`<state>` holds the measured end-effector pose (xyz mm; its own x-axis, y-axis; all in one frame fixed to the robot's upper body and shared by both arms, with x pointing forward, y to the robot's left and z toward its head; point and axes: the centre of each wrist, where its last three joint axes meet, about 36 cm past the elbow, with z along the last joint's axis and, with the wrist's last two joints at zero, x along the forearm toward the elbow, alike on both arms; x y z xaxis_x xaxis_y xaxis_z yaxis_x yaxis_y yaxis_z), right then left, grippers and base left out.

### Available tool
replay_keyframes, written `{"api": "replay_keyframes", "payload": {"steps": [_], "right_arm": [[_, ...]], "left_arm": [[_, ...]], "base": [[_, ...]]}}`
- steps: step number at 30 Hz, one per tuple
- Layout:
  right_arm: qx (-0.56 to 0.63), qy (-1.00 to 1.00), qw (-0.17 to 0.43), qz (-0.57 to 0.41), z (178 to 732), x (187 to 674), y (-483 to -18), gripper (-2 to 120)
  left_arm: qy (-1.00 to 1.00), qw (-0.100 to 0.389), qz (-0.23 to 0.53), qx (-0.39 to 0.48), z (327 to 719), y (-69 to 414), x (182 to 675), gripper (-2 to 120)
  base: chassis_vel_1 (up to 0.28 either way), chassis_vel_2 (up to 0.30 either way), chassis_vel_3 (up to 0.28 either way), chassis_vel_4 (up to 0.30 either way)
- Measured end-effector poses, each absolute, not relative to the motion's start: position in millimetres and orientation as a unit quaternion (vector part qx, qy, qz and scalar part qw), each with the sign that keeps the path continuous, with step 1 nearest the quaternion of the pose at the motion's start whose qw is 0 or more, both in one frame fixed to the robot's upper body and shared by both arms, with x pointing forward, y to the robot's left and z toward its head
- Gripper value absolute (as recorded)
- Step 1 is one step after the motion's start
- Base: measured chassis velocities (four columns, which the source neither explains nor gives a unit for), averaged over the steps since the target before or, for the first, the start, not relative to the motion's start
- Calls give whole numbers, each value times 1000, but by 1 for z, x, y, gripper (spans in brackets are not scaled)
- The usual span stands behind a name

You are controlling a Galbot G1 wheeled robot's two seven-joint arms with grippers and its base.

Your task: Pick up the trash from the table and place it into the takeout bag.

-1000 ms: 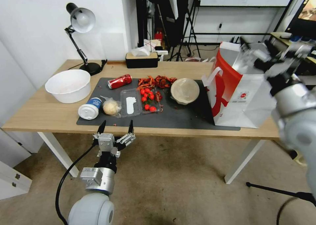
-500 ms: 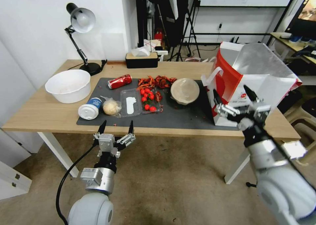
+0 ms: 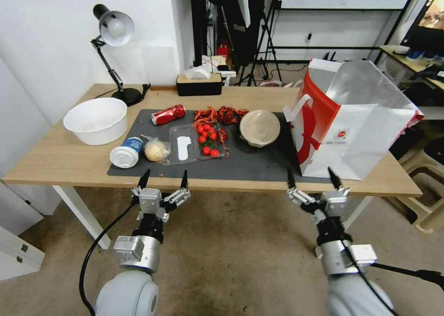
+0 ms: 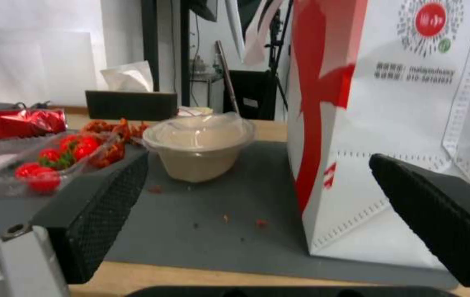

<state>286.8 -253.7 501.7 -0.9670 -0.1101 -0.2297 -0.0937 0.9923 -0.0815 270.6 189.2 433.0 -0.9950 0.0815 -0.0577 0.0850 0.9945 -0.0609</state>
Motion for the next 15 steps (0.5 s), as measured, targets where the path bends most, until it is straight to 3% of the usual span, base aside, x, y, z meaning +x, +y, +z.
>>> {"api": "replay_keyframes", "payload": {"steps": [15], "right_arm": [[-20, 998, 53, -20, 412, 262, -214, 100]], "left_arm": [[998, 28, -25, 42, 429, 193, 272, 100]], "base": [[0, 0, 0, 0]]}}
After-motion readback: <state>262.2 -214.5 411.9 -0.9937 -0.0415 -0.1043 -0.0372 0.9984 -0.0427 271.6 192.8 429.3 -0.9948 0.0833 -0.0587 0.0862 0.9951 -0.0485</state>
